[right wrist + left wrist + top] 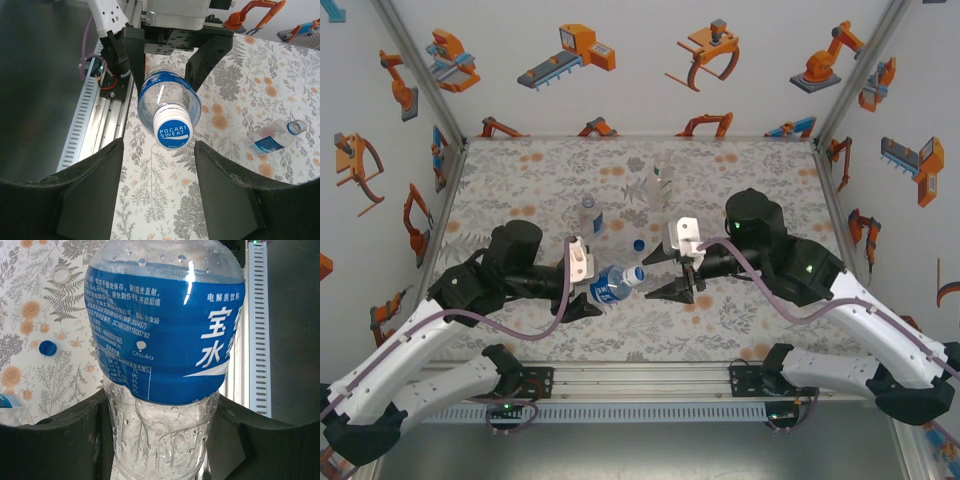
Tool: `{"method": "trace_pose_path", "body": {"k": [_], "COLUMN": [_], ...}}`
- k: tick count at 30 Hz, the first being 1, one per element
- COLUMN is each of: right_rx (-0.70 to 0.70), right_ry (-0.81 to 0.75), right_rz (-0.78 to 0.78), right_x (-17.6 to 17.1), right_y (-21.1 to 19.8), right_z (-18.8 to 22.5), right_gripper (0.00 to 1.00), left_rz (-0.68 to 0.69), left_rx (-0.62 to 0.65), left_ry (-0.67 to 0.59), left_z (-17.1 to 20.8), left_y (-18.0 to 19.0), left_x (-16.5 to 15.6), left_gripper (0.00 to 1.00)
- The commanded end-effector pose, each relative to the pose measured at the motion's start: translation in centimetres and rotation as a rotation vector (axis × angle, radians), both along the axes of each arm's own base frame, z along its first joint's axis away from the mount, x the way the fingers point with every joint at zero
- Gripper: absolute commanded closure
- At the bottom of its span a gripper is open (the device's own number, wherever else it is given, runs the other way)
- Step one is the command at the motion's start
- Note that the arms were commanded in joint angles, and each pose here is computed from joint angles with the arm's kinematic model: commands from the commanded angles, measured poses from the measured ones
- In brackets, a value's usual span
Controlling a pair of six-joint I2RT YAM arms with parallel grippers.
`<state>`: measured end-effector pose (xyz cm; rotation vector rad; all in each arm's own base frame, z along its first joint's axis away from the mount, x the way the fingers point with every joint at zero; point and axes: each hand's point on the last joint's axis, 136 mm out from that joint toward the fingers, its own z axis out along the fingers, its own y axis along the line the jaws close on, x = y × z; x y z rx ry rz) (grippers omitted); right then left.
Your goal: Screw on the bottle caps
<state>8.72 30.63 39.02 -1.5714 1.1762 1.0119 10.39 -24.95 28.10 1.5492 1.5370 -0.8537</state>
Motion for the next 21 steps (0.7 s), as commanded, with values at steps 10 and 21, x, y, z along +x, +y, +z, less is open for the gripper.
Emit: {"method": "trace_pose_path", "body": {"k": [10,21], "right_rx": [0.009,-0.002], "right_ry": [-0.048,-0.018], "right_rz": [0.021,0.03], "right_x": [0.3,-0.1], "right_y": [1.3,1.9], "right_z": [0.3,0.1], "right_gripper": [0.49,0.59], "left_rz": [-0.028,-0.038], "left_rx": [-0.022,0.002], "left_ry": [0.006,0.004], "left_z": [1.0,0.2], "left_y": [0.0,0.1], "left_x": [-0.7,-0.8], "left_gripper": [1.0,1.0]}}
